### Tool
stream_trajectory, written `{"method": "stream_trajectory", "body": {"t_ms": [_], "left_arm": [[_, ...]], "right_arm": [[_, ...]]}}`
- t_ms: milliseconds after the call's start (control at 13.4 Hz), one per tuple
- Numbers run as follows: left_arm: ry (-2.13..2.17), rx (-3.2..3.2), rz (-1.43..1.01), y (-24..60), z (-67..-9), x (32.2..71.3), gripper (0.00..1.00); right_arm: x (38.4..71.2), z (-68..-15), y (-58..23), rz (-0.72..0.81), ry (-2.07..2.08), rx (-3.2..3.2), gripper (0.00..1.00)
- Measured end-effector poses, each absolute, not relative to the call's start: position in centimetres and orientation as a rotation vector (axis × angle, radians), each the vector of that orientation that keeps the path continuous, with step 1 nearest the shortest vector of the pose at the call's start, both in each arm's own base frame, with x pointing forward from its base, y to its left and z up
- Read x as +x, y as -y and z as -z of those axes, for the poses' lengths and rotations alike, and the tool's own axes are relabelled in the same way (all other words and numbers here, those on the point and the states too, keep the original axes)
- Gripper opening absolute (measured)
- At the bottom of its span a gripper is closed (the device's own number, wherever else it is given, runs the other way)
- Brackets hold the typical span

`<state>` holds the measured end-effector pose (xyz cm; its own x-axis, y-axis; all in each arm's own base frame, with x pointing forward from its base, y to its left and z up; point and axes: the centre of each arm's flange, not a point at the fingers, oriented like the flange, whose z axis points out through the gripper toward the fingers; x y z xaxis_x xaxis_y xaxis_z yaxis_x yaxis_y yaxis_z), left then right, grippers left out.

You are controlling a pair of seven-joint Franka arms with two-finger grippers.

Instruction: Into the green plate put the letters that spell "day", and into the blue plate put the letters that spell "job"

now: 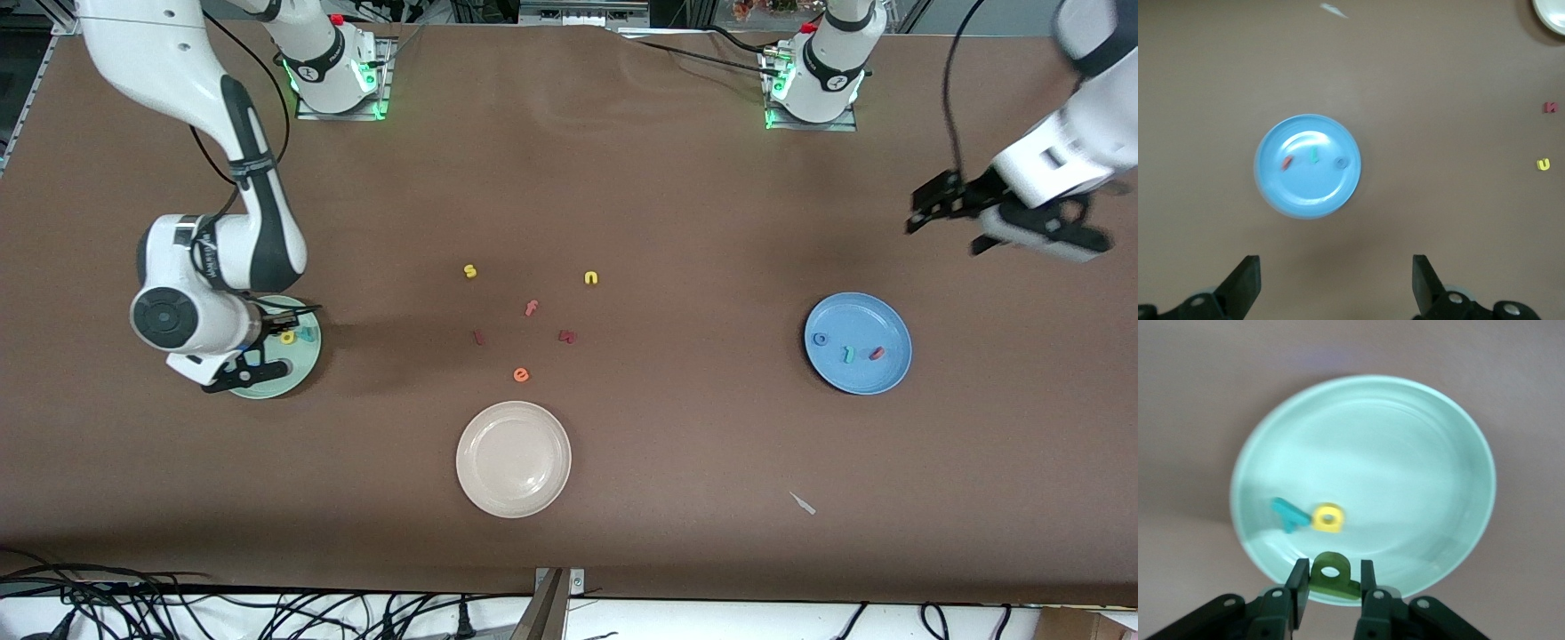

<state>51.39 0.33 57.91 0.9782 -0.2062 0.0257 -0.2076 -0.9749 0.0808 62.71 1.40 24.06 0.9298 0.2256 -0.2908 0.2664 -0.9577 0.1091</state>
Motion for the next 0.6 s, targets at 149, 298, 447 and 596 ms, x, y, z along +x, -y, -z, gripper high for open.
{"method": "stream_trajectory", "body": {"t_ms": [149,298,447,596], "left_arm": [[0.263,3.057,0.026,-0.9,-61.7,50.5,1.00],[0.234,3.077,0.049,-1.7,-63.2,50.1,1.00],[0.144,3.089,0.066,-1.8,-63.4,50.4,1.00],[0.041,3.091,0.102,-1.7,-62.5,50.8,1.00]], "right_arm": [[62.8,-23.6,-1.4,0.419,-0.346,2.984,0.52],[63.3,-24.3,-3.3,0.399,-0.367,3.000,0.72],[63.6,-25.6,-5.8,0.410,-0.346,2.998,0.93],[63.6,-27.0,-9.1,0.435,-0.289,2.987,1.00]]}}
